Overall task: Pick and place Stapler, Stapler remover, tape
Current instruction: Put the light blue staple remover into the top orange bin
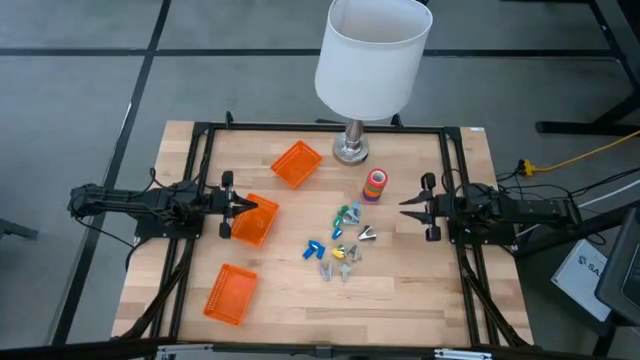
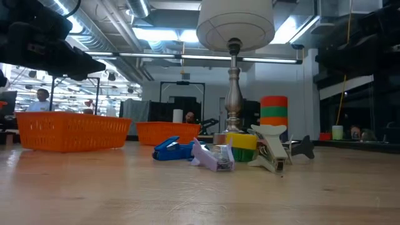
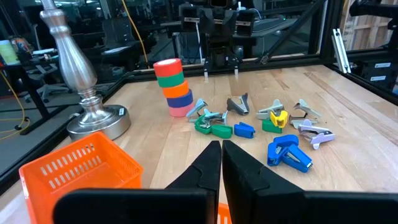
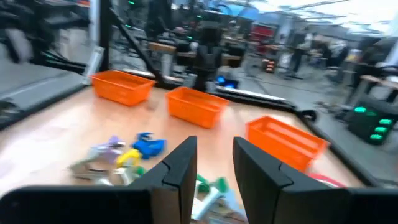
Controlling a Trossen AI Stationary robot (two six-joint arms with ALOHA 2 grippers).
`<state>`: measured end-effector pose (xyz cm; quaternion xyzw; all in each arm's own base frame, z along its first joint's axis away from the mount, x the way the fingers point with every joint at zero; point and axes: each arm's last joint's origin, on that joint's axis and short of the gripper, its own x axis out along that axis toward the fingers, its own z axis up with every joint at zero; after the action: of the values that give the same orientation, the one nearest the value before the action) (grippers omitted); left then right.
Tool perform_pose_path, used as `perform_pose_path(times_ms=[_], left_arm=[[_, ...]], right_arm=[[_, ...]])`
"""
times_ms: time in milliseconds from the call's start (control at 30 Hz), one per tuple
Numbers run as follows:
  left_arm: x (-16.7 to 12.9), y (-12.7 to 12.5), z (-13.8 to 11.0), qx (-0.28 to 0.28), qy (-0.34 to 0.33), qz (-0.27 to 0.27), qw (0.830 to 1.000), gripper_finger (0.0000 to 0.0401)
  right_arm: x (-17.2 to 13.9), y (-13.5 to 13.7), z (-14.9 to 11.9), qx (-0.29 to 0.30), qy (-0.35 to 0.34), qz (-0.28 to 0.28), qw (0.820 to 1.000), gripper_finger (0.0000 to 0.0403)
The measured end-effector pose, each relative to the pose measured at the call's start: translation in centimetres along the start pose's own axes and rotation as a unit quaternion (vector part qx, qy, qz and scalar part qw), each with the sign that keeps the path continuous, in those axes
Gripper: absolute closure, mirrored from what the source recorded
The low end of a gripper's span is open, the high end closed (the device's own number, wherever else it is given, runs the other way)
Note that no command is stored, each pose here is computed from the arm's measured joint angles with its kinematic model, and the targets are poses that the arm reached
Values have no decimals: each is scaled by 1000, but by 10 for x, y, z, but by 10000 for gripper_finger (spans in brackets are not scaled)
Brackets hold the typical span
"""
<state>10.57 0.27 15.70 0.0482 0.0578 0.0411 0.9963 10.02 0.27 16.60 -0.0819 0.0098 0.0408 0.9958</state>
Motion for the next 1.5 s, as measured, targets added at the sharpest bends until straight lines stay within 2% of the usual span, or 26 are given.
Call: perform_pose_path(times_ms=[100,267,400,567,800,1033,1167,1333,1500], left_arm=[[0,0,0,0,0,0,1000,390],[0,0,0,0,0,0,1000,389],[0,0,0,0,0,0,1000,391],[0,0,0,0,0,0,1000,388],[0,0,0,0,0,0,1000,391],[0,0,0,0,0,0,1000,390],[0,0,0,0,0,0,1000,391],[0,0,0,0,0,0,1000,388],[0,0,0,0,0,0,1000,391]], right_arm=[[1,2,2,-1,-13,35,999,295],[2,3,3,-10,-18,50,999,295],[4,1,3,16,-12,21,1000,295],[10,1,6,12,13,1,1000,295],[31,0,38,-46,73,-35,996,295],[74,2,56,-78,157,-62,983,295],[101,4,58,-85,198,-52,975,295],[130,8,45,-96,253,-44,962,295],[151,6,25,-133,320,-79,935,295]])
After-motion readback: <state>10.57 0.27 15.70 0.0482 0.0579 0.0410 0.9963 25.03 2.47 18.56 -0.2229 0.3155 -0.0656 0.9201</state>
